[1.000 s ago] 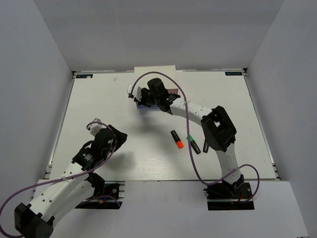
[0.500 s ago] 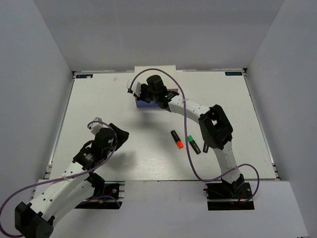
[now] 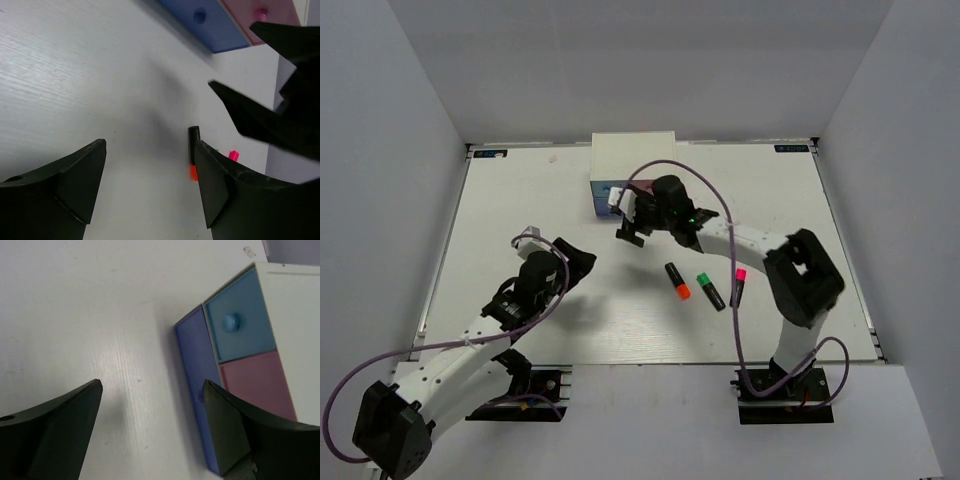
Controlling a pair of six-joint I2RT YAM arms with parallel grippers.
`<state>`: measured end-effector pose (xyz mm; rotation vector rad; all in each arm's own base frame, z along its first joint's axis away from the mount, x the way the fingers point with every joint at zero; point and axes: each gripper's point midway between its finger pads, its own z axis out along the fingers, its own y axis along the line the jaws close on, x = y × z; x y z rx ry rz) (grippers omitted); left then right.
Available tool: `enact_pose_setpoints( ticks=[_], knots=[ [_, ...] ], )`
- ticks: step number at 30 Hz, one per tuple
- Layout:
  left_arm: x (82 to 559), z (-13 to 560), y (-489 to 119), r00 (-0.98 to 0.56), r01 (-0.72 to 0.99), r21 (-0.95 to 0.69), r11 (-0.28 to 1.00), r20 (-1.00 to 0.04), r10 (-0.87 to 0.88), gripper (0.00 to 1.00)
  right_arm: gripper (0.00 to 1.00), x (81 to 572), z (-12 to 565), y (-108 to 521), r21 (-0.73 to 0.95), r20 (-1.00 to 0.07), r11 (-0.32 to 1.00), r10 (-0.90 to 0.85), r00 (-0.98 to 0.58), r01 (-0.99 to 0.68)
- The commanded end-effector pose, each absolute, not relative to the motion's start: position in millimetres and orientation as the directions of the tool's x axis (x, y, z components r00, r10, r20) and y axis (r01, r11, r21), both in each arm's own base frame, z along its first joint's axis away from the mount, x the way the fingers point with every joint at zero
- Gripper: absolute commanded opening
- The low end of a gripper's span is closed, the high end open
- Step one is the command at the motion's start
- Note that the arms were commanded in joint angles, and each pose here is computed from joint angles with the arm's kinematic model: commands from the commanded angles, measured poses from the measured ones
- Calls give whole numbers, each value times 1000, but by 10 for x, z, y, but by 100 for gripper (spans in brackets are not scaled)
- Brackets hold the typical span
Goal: Sort the stationery into containers
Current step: Close the drawer at the center of the board, then open the drawer at the center of the board.
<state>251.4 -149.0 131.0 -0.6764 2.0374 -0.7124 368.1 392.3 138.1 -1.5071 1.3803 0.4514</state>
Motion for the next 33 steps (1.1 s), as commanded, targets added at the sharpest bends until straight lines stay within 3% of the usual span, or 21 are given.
enact_pose_setpoints(
  ticks=[1,3,4,5,6,8,9,11,13,14,20,28,33],
  knots=[
    [2709,1442,-1739,-475,-67,-753,655,-553,-685,80,89,3555,2118,3813,-433,-877,282,-353,327,-856],
    [2807,1501,-1832,-449,-10,-785,619,-550,-705,70,83,3544,2056,3694,-338,-909,328,-359,214,-882],
    [2833,1500,-1882,-450,3,-801,599,-535,-714,64,69,3531,2130,3631,-297,-924,359,-343,171,-885],
    [2864,1339,-1907,-462,-24,-802,596,-520,-718,50,32,3513,2025,3532,-236,-929,377,-359,93,-896],
    [2951,1451,-1950,-433,13,-835,551,-501,-749,43,17,3552,2051,3439,-220,-932,401,-355,71,-889],
    [3031,1430,-2012,-421,15,-866,500,-459,-782,32,3,3470,2006,3272,-173,-937,439,-348,11,-882],
    [3090,1248,-2051,-434,-13,-861,508,-453,-779,29,3,3493,1983,3097,-156,-939,476,-344,-20,-866],
    [3235,1403,-2199,-421,47,-900,434,-412,-808,31,5,3436,1891,2873,-130,-936,516,-344,-66,-847],
    [3413,1213,-2348,-444,14,-906,422,-384,-809,37,10,3462,1844,2690,-105,-935,561,-337,-111,-821],
    [3490,1290,-2422,-438,43,-925,378,-357,-825,46,10,3418,1804,2544,-101,-933,583,-337,-128,-806],
    [3909,1081,-2505,-341,23,-970,241,-234,-911,57,11,3470,1744,1982,-91,-933,707,-307,-188,-701],
    [4312,843,-2698,-326,-37,-960,277,-250,-912,60,11,3501,1700,1502,-53,-943,798,-238,-233,-601],
    [4494,765,-2787,-318,-54,-956,287,-256,-913,55,13,3501,1650,1375,-35,-943,816,-218,-250,-577]
  ],
)
